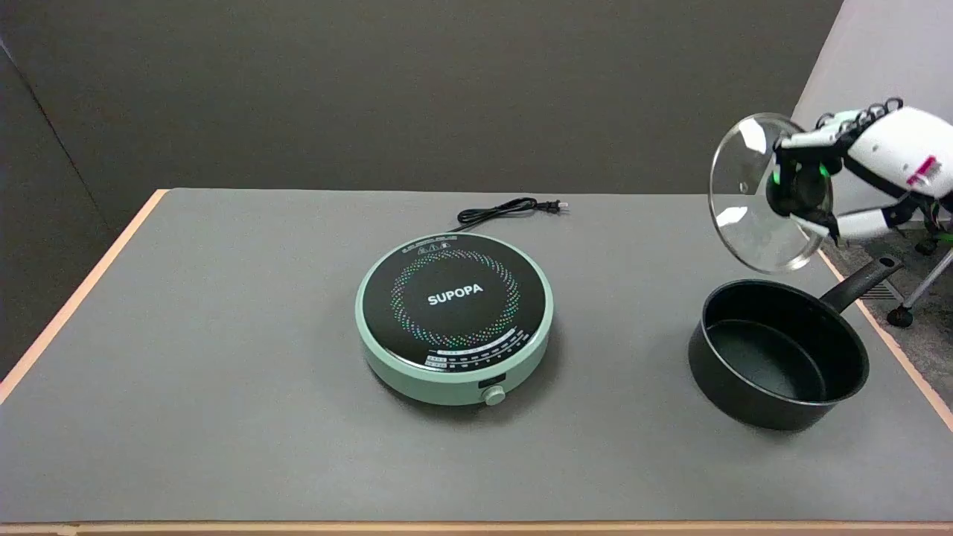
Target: Place the pot lid onto the table.
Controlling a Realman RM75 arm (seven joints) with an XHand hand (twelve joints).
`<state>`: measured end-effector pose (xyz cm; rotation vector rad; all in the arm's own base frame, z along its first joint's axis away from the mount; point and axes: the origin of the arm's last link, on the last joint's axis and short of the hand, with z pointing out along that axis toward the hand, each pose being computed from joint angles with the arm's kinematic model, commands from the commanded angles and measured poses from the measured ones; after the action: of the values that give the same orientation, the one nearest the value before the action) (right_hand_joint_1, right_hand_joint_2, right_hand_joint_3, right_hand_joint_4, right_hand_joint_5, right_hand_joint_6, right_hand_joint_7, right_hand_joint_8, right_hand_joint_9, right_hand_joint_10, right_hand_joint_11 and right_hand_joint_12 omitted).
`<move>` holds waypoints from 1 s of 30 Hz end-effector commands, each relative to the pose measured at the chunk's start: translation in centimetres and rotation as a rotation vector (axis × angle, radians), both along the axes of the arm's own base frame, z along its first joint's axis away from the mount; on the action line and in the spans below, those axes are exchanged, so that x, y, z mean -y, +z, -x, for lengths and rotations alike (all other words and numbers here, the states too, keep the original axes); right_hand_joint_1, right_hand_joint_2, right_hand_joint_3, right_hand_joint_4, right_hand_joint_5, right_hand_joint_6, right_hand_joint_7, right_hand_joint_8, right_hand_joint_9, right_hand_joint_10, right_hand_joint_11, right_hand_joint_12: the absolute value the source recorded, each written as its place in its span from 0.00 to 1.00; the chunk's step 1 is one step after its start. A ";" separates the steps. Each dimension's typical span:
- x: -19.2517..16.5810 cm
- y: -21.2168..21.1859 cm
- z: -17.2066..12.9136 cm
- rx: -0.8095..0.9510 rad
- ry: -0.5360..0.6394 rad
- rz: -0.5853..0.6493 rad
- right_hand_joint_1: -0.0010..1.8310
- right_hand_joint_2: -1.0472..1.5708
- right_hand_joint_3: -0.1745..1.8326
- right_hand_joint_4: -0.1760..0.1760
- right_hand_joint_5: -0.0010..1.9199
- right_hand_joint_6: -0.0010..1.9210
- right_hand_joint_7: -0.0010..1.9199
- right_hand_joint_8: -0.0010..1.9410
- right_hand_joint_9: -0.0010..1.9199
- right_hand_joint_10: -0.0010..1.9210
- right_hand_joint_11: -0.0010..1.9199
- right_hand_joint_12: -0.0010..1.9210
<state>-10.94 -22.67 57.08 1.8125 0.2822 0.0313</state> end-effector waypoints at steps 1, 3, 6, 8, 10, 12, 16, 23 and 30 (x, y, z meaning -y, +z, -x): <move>5.7 -2.4 -5.3 0.126 0.086 0.075 0.75 0.68 0.51 1.00 0.33 0.77 0.49 0.69 0.44 0.89 0.35 0.72; 6.1 -3.0 -5.5 0.142 0.083 0.086 0.75 0.68 0.51 1.00 0.33 0.77 0.49 0.69 0.44 0.89 0.35 0.73; 6.8 -4.6 -5.6 0.166 0.063 0.079 0.75 0.68 0.51 1.00 0.33 0.77 0.49 0.69 0.44 0.89 0.35 0.72; 7.3 -5.9 -5.4 0.157 0.041 0.063 0.75 0.67 0.51 1.00 0.33 0.77 0.50 0.69 0.44 0.89 0.36 0.72; 7.8 -7.0 -5.1 0.168 0.014 0.057 0.75 0.67 0.51 1.00 0.34 0.77 0.50 0.69 0.44 0.89 0.36 0.70; 8.3 -7.7 -4.9 0.182 -0.004 0.051 0.75 0.67 0.52 1.00 0.34 0.77 0.50 0.69 0.44 0.89 0.37 0.70; 9.2 -8.7 -5.2 0.204 -0.022 0.054 0.75 0.67 0.52 1.00 0.34 0.77 0.50 0.69 0.44 0.89 0.37 0.70; 10.9 -9.0 -5.0 0.245 -0.054 0.101 0.75 0.67 0.52 1.00 0.34 0.78 0.50 0.69 0.44 0.89 0.37 0.71; 11.2 -6.9 -4.9 0.248 -0.105 0.201 0.75 0.67 0.52 1.00 0.33 0.78 0.50 0.69 0.44 0.89 0.37 0.73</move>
<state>-6.51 -31.33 50.67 1.7096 0.1349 0.1918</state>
